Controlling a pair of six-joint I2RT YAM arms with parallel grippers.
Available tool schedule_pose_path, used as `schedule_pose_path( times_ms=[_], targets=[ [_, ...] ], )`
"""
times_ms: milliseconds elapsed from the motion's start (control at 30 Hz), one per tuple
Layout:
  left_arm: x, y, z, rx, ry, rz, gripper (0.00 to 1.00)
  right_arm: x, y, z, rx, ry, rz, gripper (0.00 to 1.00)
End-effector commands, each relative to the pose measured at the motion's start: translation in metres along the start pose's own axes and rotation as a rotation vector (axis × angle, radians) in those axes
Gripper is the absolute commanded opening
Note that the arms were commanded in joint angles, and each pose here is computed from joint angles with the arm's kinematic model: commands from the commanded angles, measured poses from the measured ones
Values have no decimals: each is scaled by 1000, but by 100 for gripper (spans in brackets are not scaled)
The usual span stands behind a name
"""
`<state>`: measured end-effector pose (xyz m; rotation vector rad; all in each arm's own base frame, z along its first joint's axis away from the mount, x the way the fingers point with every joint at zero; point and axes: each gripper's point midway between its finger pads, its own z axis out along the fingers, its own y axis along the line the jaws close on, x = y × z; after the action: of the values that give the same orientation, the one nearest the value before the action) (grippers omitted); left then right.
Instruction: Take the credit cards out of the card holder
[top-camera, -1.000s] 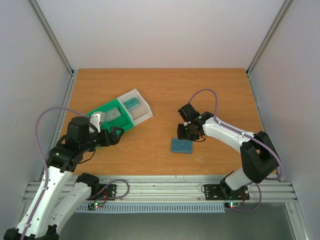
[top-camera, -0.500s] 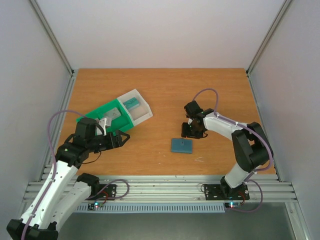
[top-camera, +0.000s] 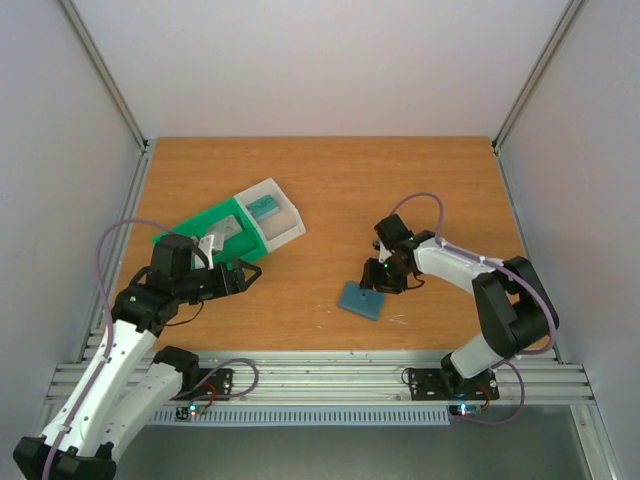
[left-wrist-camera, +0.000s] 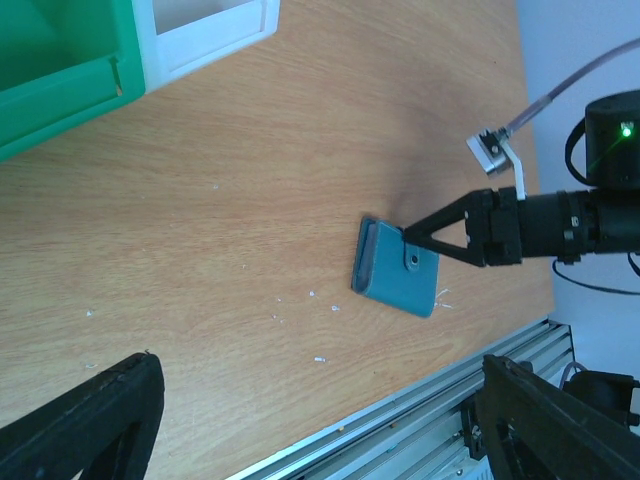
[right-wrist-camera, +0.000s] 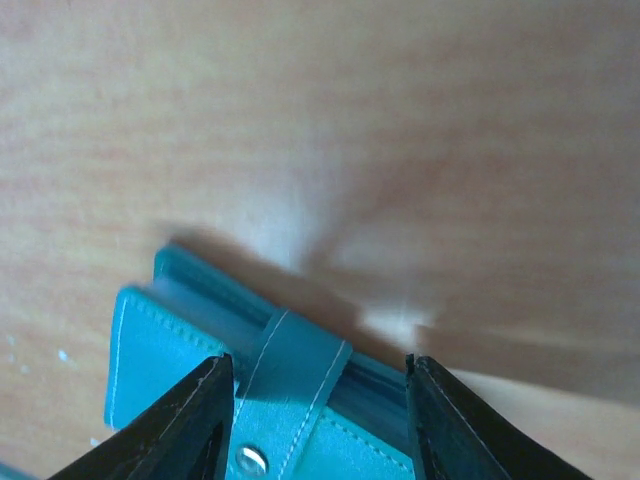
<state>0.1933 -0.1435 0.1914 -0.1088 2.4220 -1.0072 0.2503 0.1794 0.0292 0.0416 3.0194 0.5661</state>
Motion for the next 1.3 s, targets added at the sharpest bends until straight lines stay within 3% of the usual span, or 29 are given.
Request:
schedule_pose_path(
  times_ms=[0, 367, 800, 1267],
  targets=[
    [-5, -9, -2, 37, -23, 21, 86, 25, 15, -8, -103, 32, 45, 48],
    [-5, -7, -1, 31, -23, 17, 85, 77, 30, -6, -25, 86, -56, 46],
    [-6, -7, -5, 28, -44, 17, 85, 63, 37, -34, 259, -51, -239, 31],
    [-7, -6, -8, 20, -64, 19, 85, 61, 56, -5, 292, -22, -277, 24]
  ],
)
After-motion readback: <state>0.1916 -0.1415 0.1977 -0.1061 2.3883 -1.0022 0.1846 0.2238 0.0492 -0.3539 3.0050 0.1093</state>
